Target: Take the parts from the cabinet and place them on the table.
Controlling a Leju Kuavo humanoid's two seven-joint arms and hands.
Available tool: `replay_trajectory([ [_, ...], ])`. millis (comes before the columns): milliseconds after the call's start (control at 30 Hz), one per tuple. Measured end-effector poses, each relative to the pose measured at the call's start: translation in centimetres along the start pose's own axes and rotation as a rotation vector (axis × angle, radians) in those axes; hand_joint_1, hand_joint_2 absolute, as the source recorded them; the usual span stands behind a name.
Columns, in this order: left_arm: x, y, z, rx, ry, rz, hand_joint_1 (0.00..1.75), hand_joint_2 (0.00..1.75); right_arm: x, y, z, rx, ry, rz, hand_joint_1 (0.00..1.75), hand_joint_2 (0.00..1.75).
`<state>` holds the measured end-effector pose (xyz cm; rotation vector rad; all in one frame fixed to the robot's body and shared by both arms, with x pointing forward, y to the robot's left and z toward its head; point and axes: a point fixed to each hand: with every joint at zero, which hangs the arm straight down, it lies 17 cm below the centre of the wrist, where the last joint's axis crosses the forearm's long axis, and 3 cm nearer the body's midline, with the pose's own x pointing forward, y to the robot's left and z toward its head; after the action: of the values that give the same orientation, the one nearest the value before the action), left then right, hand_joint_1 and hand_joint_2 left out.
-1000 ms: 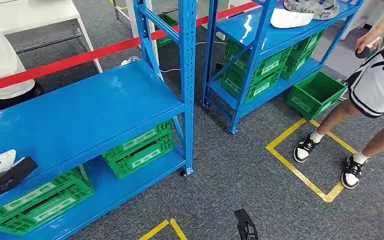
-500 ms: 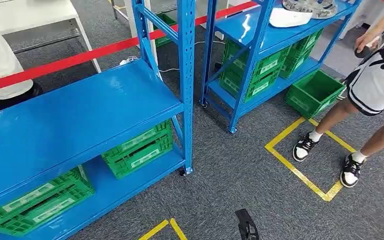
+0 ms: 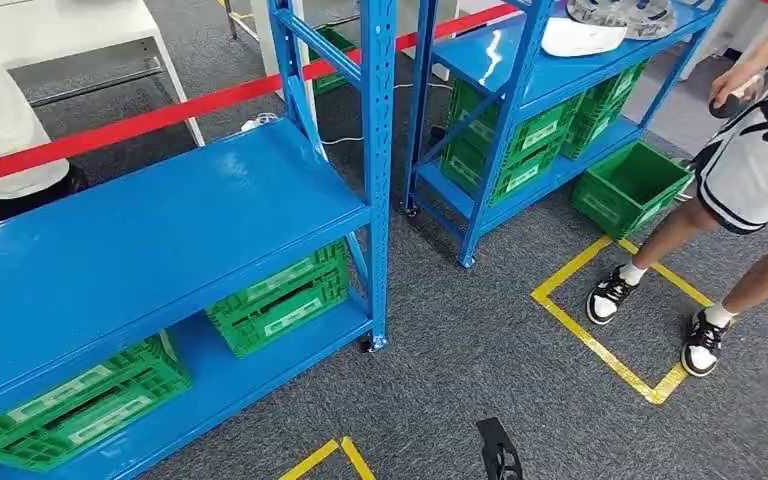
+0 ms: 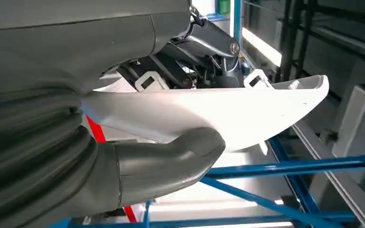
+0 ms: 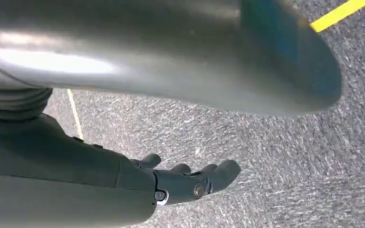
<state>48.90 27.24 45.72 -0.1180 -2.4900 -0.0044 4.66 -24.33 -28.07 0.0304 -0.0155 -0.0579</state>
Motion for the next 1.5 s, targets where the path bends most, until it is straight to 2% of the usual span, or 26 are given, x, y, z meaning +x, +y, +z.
replay_trajectory([
  [200,-0.5,-1.8,1.7,-0.037,0.022,0.014,1.75,1.75,0.0,0.0,0.0,0.000,0.000,-0.010,0.00,0.00],
  [867,-0.1,-3.8,2.6,-0.089,0.014,-0.005,1.75,1.75,0.1,0.3,0.0,0.008,0.000,-0.039,0.00,0.00],
  [1067,0.2,-3.6,2.7,-0.105,0.012,-0.017,1.75,1.75,0.0,0.6,0.0,0.018,-0.005,-0.020,0.00,0.00],
  [1267,-0.2,-3.0,4.2,-0.108,0.035,-0.035,1.75,1.75,0.1,0.7,0.1,0.021,-0.005,-0.011,0.00,0.00],
  [1500,0.1,-2.6,4.7,-0.113,0.028,-0.055,1.75,1.75,0.3,0.8,0.1,0.024,-0.005,-0.010,0.00,0.00],
])
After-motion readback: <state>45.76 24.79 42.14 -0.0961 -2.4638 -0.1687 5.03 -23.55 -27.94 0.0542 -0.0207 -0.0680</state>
